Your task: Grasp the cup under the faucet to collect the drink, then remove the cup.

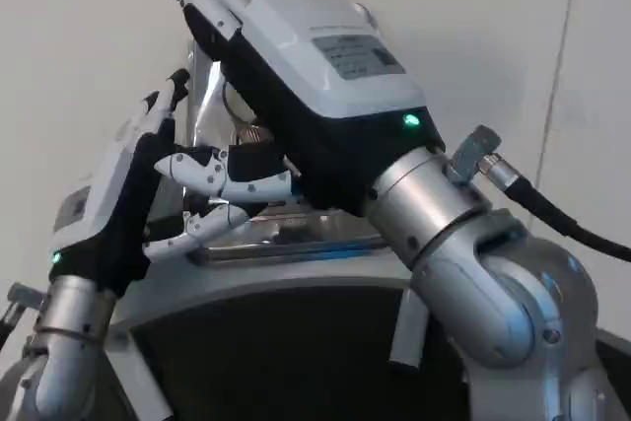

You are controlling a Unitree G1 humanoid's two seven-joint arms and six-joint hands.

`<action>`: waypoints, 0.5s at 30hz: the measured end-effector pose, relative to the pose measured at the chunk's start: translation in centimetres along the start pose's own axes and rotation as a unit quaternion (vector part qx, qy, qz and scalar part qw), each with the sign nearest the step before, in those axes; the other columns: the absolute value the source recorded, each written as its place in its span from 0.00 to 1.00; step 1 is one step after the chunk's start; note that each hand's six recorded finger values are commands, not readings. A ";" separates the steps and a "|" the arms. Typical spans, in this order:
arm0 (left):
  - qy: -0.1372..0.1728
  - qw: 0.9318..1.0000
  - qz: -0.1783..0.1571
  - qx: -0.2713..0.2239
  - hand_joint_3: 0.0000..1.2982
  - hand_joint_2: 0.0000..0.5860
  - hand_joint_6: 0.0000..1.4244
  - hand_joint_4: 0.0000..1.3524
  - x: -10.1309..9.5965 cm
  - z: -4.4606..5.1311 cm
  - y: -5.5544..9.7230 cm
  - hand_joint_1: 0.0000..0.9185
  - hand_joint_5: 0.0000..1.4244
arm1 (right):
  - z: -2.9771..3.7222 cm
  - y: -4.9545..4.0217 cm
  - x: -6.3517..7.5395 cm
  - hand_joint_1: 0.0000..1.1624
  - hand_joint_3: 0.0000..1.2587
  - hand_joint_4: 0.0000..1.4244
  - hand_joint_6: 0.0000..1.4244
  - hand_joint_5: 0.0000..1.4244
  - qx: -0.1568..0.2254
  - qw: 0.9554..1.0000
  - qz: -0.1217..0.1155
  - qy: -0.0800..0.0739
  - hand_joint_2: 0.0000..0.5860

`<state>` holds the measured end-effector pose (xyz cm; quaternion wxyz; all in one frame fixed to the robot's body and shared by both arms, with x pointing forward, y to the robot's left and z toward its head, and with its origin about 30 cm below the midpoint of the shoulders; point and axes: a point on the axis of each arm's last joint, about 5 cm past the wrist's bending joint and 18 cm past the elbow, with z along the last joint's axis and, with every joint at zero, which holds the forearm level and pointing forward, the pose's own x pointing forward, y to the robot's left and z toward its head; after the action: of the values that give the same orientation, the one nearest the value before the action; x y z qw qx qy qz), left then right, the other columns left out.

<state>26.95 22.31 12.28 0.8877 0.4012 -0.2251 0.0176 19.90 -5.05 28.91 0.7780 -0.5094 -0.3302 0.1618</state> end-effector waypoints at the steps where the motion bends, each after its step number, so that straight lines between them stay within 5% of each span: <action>1: 0.000 1.000 0.001 -0.001 0.00 0.12 0.05 0.00 0.1 0.04 0.0 0.33 0.01 | -0.03 0.06 0.0 0.48 0.00 0.00 0.00 0.00 0.001 1.000 0.000 0.001 0.59; 9: -0.001 1.000 -0.003 -0.012 0.00 0.12 0.06 0.00 0.3 0.15 -0.6 0.34 0.03 | -0.35 0.09 -0.8 0.53 0.00 0.00 0.00 0.00 0.012 1.000 -0.015 0.010 0.61; 15: -0.009 1.000 -0.003 -0.017 0.00 0.12 0.06 0.00 0.5 0.32 -0.7 0.33 0.03 | -1.41 0.23 -2.9 0.56 0.00 0.00 0.00 0.00 0.049 0.995 -0.079 0.029 0.63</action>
<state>27.46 21.54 12.21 0.8922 0.3873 -0.2322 0.0074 18.76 -7.63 27.32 0.8218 -0.4470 -0.3387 0.1009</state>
